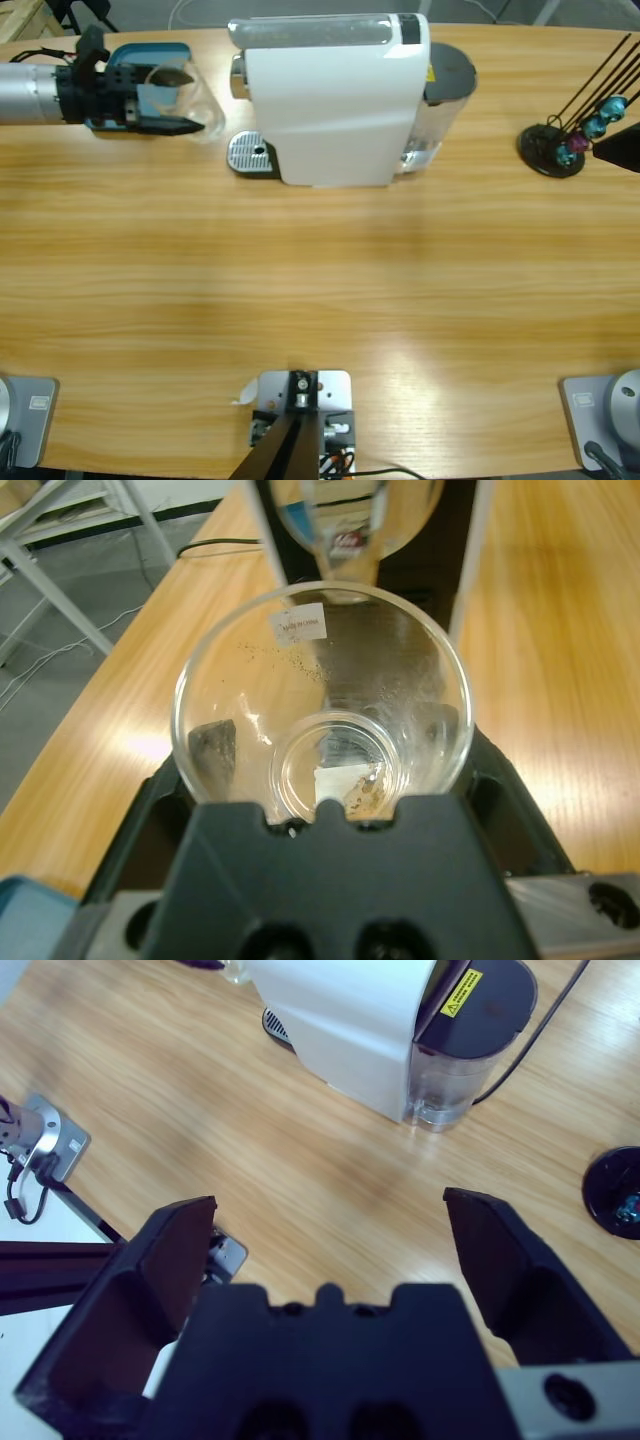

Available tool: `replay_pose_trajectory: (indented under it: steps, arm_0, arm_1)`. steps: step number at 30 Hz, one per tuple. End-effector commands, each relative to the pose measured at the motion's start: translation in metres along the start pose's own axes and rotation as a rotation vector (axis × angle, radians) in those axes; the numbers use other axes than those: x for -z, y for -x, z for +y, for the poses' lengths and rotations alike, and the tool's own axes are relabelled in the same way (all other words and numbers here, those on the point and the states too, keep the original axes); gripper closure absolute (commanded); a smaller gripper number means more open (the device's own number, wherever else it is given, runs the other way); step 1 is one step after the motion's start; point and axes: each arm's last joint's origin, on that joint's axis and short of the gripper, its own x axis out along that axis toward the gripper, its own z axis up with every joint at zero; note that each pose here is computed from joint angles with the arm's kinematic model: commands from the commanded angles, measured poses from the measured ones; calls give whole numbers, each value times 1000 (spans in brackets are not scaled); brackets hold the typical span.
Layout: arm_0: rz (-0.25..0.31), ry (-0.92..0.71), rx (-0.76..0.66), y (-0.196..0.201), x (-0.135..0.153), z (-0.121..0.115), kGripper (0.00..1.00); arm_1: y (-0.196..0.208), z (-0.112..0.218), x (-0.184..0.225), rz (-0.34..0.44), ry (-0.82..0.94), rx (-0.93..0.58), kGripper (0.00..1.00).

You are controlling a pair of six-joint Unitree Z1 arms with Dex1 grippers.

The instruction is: Pour coffee

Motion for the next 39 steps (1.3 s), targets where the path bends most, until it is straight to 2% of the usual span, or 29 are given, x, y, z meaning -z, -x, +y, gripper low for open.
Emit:
replay_pose_trajectory:
  steps: [1,4,9,16,20,30,35,39]
  arm_0:
    - [124,-3,26,-35,3,-12,1000]
    - [185,-8,13,-43,0,-15,1000]
    - [200,-5,11,-46,-1,-14,1000]
    - [283,19,47,-65,-8,-7,1000]
    - [326,26,64,-71,-10,-12,1000]
    - [352,32,80,-73,-11,-16,1000]
    - [395,33,113,-86,-15,-19,1000]
    - [409,28,125,-94,-18,-19,1000]
  arm_1:
    - [-14,-2,8,31,19,34,0]
    - [-13,-3,9,28,17,35,0]
    - [-14,-3,9,23,17,46,0]
    - [-14,-3,9,19,15,48,0]
    - [-13,-4,8,15,13,53,0]
    - [-13,-4,8,13,11,54,0]
    - [-14,-4,9,19,11,54,0]
    - [-15,-5,10,20,9,55,0]
